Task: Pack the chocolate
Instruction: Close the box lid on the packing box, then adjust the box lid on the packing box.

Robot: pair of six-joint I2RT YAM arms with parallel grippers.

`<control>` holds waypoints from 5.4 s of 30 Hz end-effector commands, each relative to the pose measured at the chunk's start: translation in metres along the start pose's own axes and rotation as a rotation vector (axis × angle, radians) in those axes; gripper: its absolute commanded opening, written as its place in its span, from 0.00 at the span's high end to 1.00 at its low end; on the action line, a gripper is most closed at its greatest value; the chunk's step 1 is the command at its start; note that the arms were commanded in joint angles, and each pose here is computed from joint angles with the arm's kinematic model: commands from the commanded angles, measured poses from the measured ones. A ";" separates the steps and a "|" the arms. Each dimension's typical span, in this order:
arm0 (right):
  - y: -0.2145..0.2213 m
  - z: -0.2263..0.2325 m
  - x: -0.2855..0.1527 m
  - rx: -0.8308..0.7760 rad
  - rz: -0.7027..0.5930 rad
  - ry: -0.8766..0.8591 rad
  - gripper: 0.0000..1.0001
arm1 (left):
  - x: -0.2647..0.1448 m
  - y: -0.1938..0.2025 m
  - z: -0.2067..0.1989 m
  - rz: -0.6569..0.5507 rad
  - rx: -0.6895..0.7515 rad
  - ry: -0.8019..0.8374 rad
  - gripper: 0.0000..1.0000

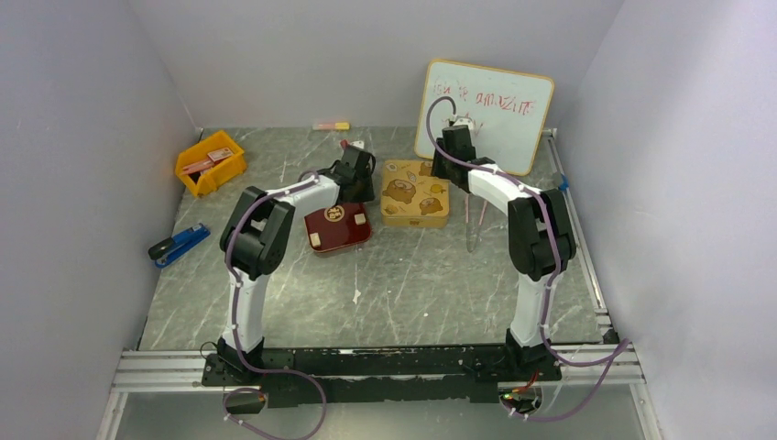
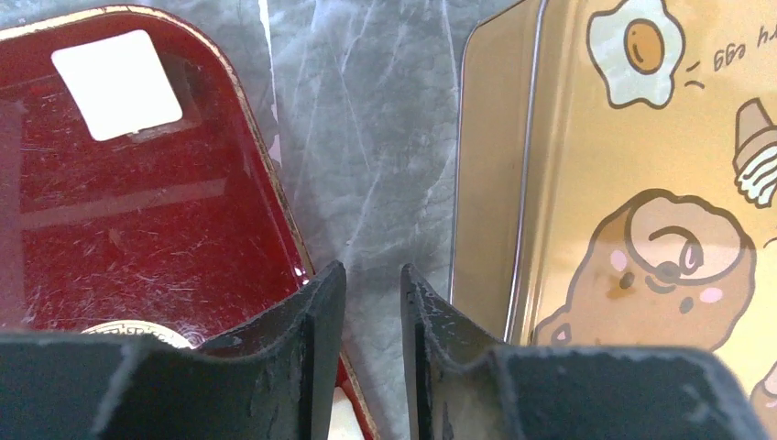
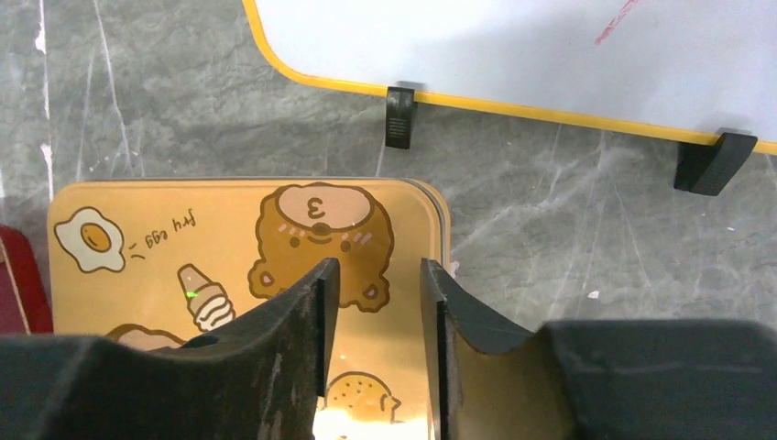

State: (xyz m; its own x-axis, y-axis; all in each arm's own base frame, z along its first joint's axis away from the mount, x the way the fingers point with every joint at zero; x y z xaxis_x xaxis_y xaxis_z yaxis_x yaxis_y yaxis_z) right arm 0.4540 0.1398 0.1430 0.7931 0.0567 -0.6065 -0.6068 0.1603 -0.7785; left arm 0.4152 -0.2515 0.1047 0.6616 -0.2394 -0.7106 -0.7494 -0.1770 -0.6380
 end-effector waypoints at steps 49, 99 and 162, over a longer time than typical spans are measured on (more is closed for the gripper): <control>0.013 -0.024 -0.048 0.070 0.062 -0.114 0.46 | -0.031 -0.012 -0.015 -0.001 -0.104 0.344 0.56; 0.083 -0.035 -0.005 0.114 0.268 -0.172 0.45 | 0.010 0.010 -0.061 0.101 0.047 0.289 0.57; 0.077 -0.034 -0.036 0.102 0.216 -0.168 0.60 | -0.055 -0.013 -0.009 -0.043 -0.188 0.349 0.60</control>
State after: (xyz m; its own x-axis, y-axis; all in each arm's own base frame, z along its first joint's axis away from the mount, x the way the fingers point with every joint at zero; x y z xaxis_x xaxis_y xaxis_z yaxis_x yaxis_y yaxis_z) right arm 0.4006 0.1176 0.1204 0.7525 0.2645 -0.6031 -0.6583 0.2742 -0.7011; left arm 0.3857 -0.2409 0.1234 0.6342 -0.4243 -0.6464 -0.7718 -0.2981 -0.5616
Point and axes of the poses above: each gripper's point midway between its finger pads, its own x axis out along the fingers, its own z axis along the line the jaws close on, y = z × x, the point moved 8 cm from there along -x, back along the fingers
